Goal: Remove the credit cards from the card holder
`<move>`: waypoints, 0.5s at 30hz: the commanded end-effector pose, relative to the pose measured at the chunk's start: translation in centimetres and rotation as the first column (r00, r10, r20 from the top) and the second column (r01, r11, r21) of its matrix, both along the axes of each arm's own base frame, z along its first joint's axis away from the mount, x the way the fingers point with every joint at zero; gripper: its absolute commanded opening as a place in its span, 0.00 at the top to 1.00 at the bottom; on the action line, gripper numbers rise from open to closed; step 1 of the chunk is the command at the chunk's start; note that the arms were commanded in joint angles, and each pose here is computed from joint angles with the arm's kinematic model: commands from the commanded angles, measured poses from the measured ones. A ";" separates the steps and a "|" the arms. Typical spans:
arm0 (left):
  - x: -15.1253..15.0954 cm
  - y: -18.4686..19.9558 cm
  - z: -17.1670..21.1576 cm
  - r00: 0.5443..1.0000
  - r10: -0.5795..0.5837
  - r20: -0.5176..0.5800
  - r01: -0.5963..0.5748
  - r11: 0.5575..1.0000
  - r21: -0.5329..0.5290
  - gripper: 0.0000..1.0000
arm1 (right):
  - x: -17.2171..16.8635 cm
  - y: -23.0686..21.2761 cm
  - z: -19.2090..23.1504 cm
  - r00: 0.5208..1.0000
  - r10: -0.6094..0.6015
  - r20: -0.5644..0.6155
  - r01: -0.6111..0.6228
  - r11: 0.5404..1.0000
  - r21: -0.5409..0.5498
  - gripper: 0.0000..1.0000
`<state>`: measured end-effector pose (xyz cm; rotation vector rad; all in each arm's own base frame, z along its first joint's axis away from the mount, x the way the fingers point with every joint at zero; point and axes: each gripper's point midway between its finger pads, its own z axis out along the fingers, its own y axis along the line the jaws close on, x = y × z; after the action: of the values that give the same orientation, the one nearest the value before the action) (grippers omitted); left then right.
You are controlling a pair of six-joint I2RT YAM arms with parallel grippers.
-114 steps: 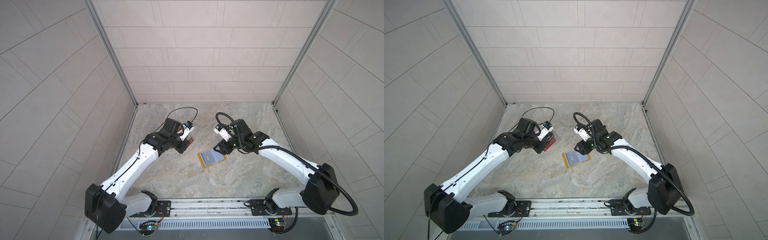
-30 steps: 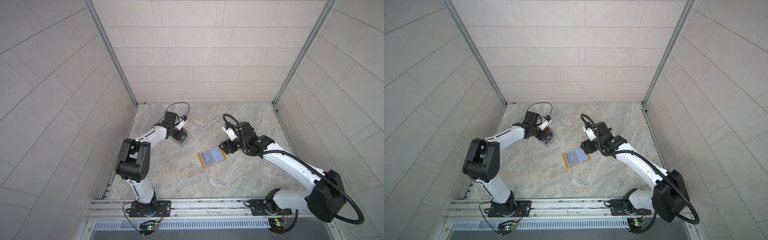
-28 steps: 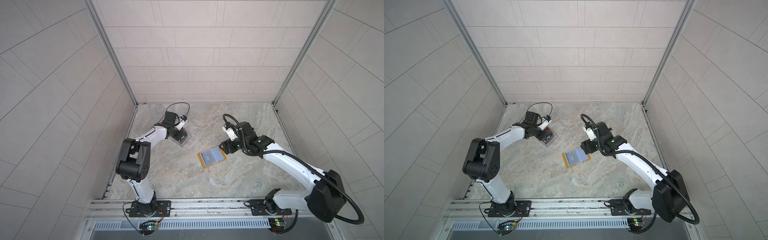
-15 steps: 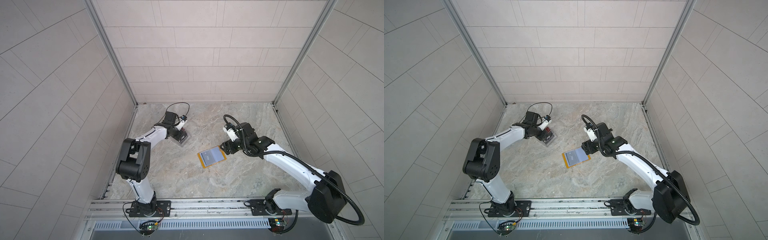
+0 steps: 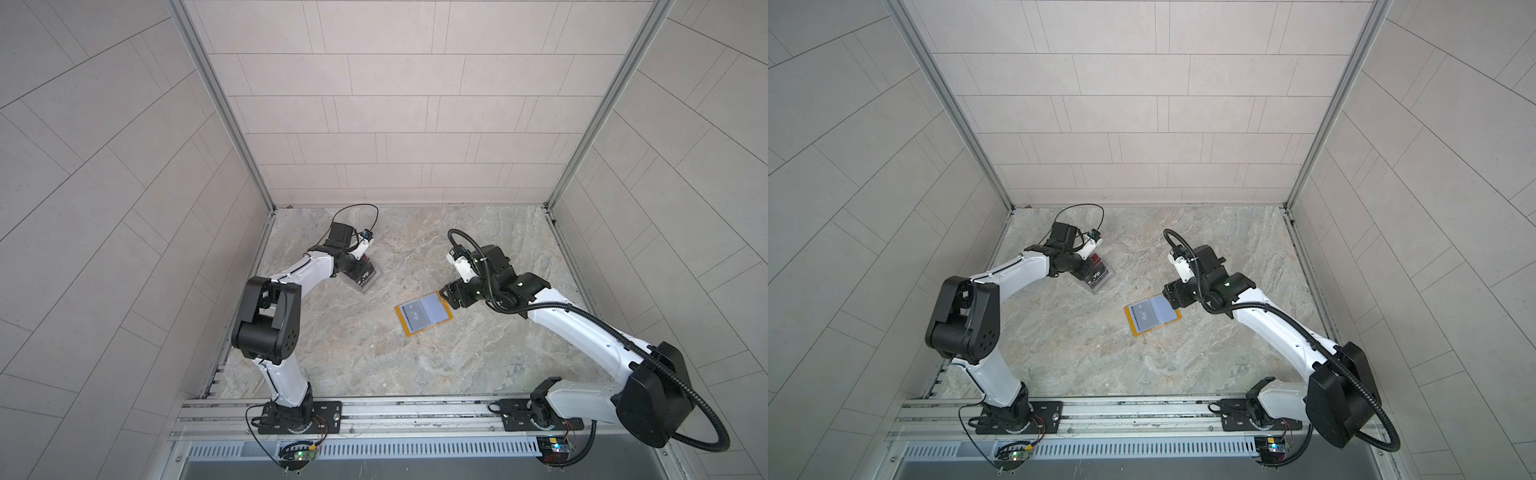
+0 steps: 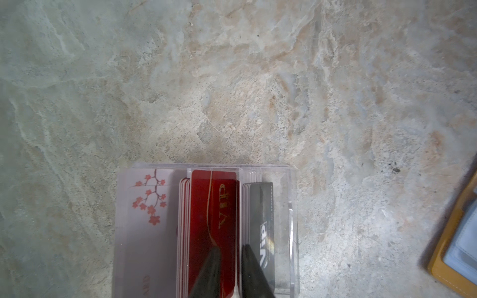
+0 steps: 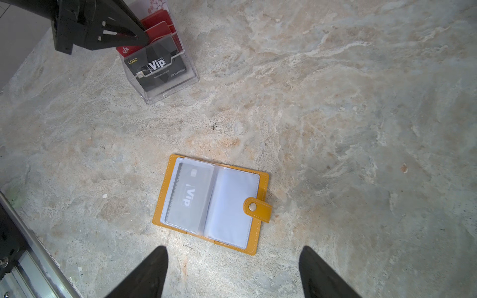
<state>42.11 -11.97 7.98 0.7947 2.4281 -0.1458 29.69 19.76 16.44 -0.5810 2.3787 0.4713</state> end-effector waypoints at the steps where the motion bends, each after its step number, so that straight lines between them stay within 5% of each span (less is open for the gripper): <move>1: 1.1 0.8 2.3 0.997 0.045 0.060 -0.046 0.999 0.011 0.79 | 0.2 -0.2 0.4 1.000 -0.016 0.012 0.016 1.000 0.009 0.18; 15: 1.5 2.1 3.1 0.989 0.117 0.095 -0.121 0.992 0.044 0.78 | 0.4 0.0 0.0 1.000 -0.016 0.000 0.016 1.000 0.009 0.18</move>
<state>42.70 -10.53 8.64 0.7189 2.4388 -0.0414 29.76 19.79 16.48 -0.5715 2.3787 0.4756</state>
